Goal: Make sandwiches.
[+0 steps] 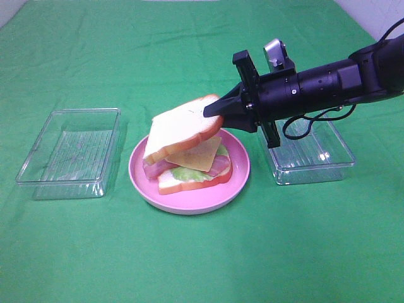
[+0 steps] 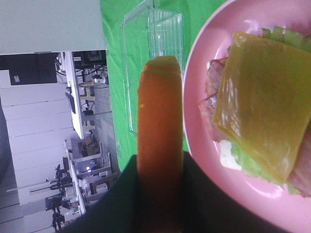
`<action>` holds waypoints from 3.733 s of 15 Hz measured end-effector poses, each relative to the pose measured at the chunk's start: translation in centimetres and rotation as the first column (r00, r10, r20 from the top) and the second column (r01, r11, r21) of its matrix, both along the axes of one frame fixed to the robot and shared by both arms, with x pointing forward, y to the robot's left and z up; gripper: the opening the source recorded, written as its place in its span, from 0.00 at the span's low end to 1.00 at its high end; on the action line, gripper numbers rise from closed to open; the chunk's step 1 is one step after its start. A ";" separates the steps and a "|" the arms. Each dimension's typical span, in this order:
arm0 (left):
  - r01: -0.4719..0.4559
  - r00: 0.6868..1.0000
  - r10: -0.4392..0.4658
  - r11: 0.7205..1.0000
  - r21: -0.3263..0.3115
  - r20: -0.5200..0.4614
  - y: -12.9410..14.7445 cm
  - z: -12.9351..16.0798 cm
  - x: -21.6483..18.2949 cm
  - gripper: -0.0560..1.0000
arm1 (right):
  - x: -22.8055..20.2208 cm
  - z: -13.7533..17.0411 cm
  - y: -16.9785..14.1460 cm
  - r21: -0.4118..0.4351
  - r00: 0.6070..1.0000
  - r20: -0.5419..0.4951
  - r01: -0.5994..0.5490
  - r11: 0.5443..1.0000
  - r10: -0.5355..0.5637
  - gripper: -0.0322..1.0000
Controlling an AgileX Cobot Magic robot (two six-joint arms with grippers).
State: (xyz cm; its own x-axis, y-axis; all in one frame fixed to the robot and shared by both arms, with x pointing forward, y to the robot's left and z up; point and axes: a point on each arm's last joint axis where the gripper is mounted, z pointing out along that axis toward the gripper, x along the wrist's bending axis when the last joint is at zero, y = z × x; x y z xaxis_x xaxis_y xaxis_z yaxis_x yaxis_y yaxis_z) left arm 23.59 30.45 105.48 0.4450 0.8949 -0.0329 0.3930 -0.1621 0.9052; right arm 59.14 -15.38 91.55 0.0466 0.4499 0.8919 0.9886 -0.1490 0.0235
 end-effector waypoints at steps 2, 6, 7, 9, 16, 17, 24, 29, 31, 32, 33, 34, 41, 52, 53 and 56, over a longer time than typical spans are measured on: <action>0.000 1.000 0.000 1.000 0.000 0.000 0.0 0.0 0.0 0.70 | -0.2 -0.8 0.4 0.004 1.000 -0.013 -0.019 1.000 0.019 0.19; 0.000 1.000 0.000 1.000 0.000 0.000 0.0 0.0 0.0 0.70 | -0.7 -1.4 1.6 -0.006 0.998 -0.005 -0.055 0.998 0.055 0.19; 0.000 1.000 0.000 1.000 0.000 0.000 0.0 0.0 0.0 0.70 | -0.5 -1.4 1.6 -0.016 0.999 0.000 -0.041 0.999 0.041 0.19; 0.000 1.000 0.000 1.000 0.000 0.000 0.0 0.0 0.0 0.70 | -0.3 -1.6 1.4 -0.041 1.000 0.009 -0.017 0.999 0.018 0.19; 0.000 1.000 0.000 1.000 0.000 0.000 0.0 0.0 0.0 0.70 | -0.2 -2.0 1.2 -0.090 1.000 0.025 -0.016 0.996 0.019 0.31; 0.000 1.000 0.000 1.000 0.000 0.000 0.0 0.0 0.0 0.70 | -0.2 -2.0 1.2 -0.094 1.000 0.026 -0.015 0.995 0.018 0.35; 0.000 1.000 0.000 1.000 0.000 0.000 0.0 0.0 0.0 0.70 | -0.4 -1.8 0.6 -0.223 0.992 0.094 -0.061 0.973 0.084 0.67; 0.000 1.000 0.000 1.000 0.000 0.000 0.0 0.0 0.0 0.70 | -0.6 -1.1 0.1 -0.303 0.979 0.146 -0.092 0.949 0.142 0.77; 0.000 1.000 0.000 1.000 0.000 0.000 0.0 0.0 0.0 0.70 | -0.6 0.1 -0.3 -0.364 0.967 0.195 -0.086 0.927 0.166 0.78; 0.000 1.000 0.000 1.000 0.000 0.000 0.0 0.0 0.0 0.70 | -0.7 0.4 -0.4 -0.383 0.963 0.207 -0.084 0.920 0.174 0.78; 0.000 1.000 0.000 1.000 0.000 0.000 0.0 0.0 0.0 0.70 | -0.8 1.3 -0.7 -0.415 0.955 0.232 -0.075 0.907 0.185 0.78; 0.000 1.000 0.000 1.000 0.000 0.000 0.0 0.0 0.0 0.70 | -1.0 2.5 -1.0 -0.444 0.945 0.260 -0.066 0.894 0.198 0.78; 0.000 1.000 0.000 1.000 0.000 0.000 0.0 0.0 0.0 0.70 | -5.9 12.5 -4.4 -0.706 0.867 0.338 -0.025 0.708 0.367 0.78; 0.013 1.000 -0.013 1.000 0.008 0.004 -0.1 0.0 0.0 0.70 | -26.0 13.1 -10.2 -0.808 0.832 0.217 -0.141 0.572 0.511 0.78; 0.013 1.000 -0.013 1.000 0.007 0.004 -0.1 0.0 0.0 0.70 | -27.4 12.5 -10.5 -0.812 0.825 0.239 -0.119 0.572 0.511 0.78; 0.017 1.000 -0.017 1.000 0.003 0.001 -0.1 0.0 -0.1 0.70 | -30.1 12.3 -11.7 -0.822 0.789 0.374 0.039 0.568 0.487 0.78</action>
State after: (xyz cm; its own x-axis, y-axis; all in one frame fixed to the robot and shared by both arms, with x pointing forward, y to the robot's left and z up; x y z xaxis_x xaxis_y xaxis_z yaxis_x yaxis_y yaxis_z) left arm 23.54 30.34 105.48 0.4598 0.8875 -0.0299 0.3890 -0.1711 0.9052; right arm 29.02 -27.08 103.84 -0.4925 0.8698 0.0309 0.7601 0.4125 0.5021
